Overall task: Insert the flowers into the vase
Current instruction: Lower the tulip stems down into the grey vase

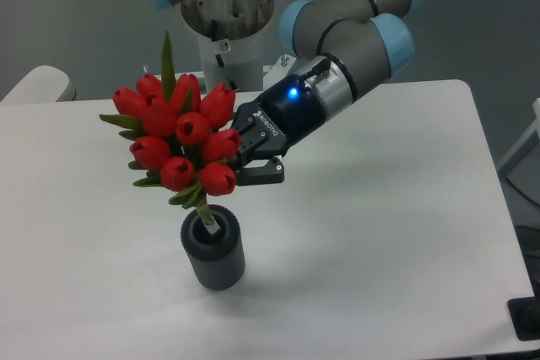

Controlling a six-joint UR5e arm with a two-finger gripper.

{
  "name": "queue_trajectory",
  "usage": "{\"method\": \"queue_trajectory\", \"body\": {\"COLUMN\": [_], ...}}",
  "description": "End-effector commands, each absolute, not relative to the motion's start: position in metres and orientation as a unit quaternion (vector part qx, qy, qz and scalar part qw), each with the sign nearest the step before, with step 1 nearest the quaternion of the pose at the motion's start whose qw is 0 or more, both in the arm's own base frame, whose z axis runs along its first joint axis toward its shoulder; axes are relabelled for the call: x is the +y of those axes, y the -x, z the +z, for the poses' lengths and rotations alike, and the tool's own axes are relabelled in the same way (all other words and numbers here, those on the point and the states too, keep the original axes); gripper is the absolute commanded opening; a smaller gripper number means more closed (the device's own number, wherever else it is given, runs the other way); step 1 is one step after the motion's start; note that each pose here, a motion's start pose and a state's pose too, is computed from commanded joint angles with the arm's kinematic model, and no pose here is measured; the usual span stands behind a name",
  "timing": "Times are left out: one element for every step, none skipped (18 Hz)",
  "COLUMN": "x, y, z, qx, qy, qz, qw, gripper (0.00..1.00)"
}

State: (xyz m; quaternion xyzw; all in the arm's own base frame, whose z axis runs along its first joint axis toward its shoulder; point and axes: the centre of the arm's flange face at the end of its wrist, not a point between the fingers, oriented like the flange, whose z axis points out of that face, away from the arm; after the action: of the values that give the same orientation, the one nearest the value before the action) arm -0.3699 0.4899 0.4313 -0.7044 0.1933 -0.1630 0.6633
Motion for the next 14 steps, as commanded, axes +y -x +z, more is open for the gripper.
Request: {"method": "queue_trajectory", "body": {"x": [0.488,0.487,0.486,0.487,0.487,0.486,0.485,0.484,0.484,0.483,0.482,0.481,0.48,0.48], "y": [0.37,0.368,0.367,0.365,0.363,0.362,0.362,0.36,0.359,0.358,0.356,0.356,0.355,0.354], "z": [0.425,0.42,0.416,0.413,0.411,0.408,0.403,0.399,0.396,0.391,0.387,0.382,0.377,0.373], "qx": [0.19,0.19,0.19,0.195,0.199,0.199,0.196,0.195,0.198,0.2,0.202,0.202,0.203,0.204], "qy": [0.705,0.706,0.705,0.704,0.703,0.703,0.704,0.704,0.704,0.703,0.703,0.703,0.703,0.702], "qz": [-0.165,-0.165,-0.165,-0.163,-0.161,-0.16,-0.163,-0.164,-0.162,-0.161,-0.159,-0.159,-0.158,-0.158], "qw": [0.663,0.662,0.662,0.663,0.663,0.663,0.663,0.662,0.663,0.663,0.663,0.663,0.663,0.663], "gripper": [0.21,0.21,0.21,0.21,0.21,0.21,0.21,0.21,0.21,0.21,0.21,0.21,0.21,0.21]}}
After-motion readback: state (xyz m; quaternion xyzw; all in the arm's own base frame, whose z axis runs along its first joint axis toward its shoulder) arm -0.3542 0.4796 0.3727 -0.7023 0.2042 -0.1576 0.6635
